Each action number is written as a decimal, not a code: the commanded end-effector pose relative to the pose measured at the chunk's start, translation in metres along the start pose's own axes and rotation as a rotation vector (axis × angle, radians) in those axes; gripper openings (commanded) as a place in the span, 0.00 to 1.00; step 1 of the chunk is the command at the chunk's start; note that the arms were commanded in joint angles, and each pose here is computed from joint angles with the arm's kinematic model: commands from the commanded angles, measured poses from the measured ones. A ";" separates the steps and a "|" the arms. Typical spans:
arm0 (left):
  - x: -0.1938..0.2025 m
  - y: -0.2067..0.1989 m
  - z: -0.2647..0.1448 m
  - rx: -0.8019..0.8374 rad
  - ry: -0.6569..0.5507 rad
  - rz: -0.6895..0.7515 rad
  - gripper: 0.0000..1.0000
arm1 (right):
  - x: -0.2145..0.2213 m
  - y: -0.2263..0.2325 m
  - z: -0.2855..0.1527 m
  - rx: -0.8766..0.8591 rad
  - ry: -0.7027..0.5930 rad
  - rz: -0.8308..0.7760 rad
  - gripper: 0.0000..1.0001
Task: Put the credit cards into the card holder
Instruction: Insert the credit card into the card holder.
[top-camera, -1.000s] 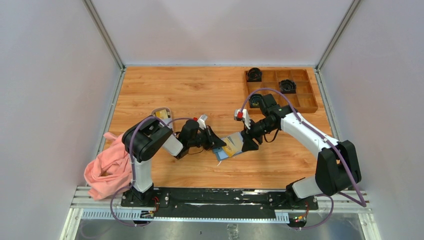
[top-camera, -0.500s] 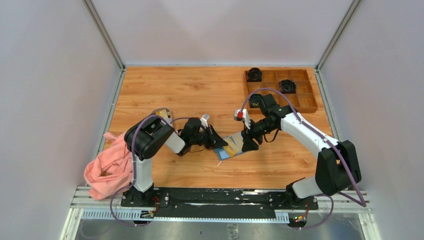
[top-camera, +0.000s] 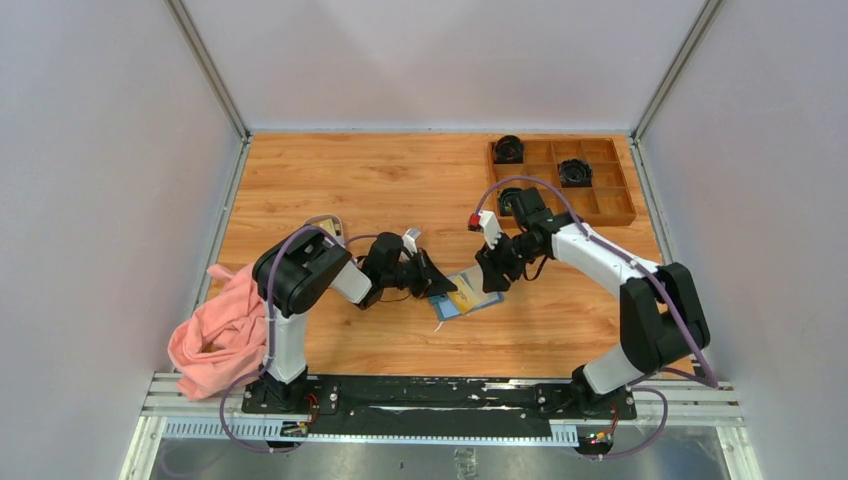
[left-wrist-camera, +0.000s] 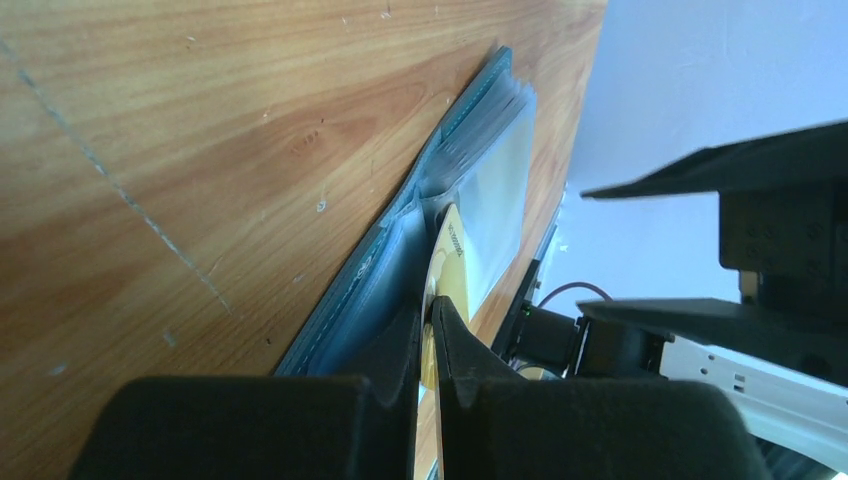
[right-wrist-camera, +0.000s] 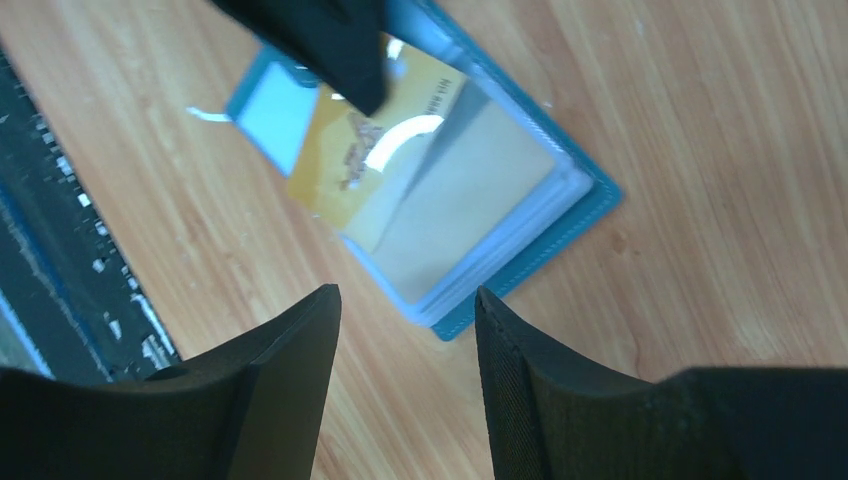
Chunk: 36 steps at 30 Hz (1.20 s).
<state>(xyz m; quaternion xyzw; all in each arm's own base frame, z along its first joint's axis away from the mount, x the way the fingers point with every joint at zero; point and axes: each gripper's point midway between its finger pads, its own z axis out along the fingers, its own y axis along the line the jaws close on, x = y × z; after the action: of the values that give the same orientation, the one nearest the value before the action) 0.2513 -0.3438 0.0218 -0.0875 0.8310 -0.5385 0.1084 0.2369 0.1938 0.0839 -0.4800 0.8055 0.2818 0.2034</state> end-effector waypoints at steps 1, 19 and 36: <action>0.016 0.046 -0.001 -0.159 0.051 -0.069 0.06 | 0.000 -0.037 0.007 0.165 0.013 0.180 0.56; 0.020 0.048 0.004 -0.165 0.103 -0.069 0.04 | 0.024 -0.040 0.039 0.071 0.081 0.393 0.40; 0.025 0.051 0.007 -0.185 0.162 -0.079 0.03 | 0.024 -0.036 0.042 0.034 0.085 0.393 0.38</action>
<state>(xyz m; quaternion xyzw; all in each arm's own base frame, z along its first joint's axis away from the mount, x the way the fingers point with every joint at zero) 0.2545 -0.3530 0.0220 -0.0633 0.8363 -0.5398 0.0720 0.2650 0.1889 0.0335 -0.3215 0.8979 0.2676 0.1372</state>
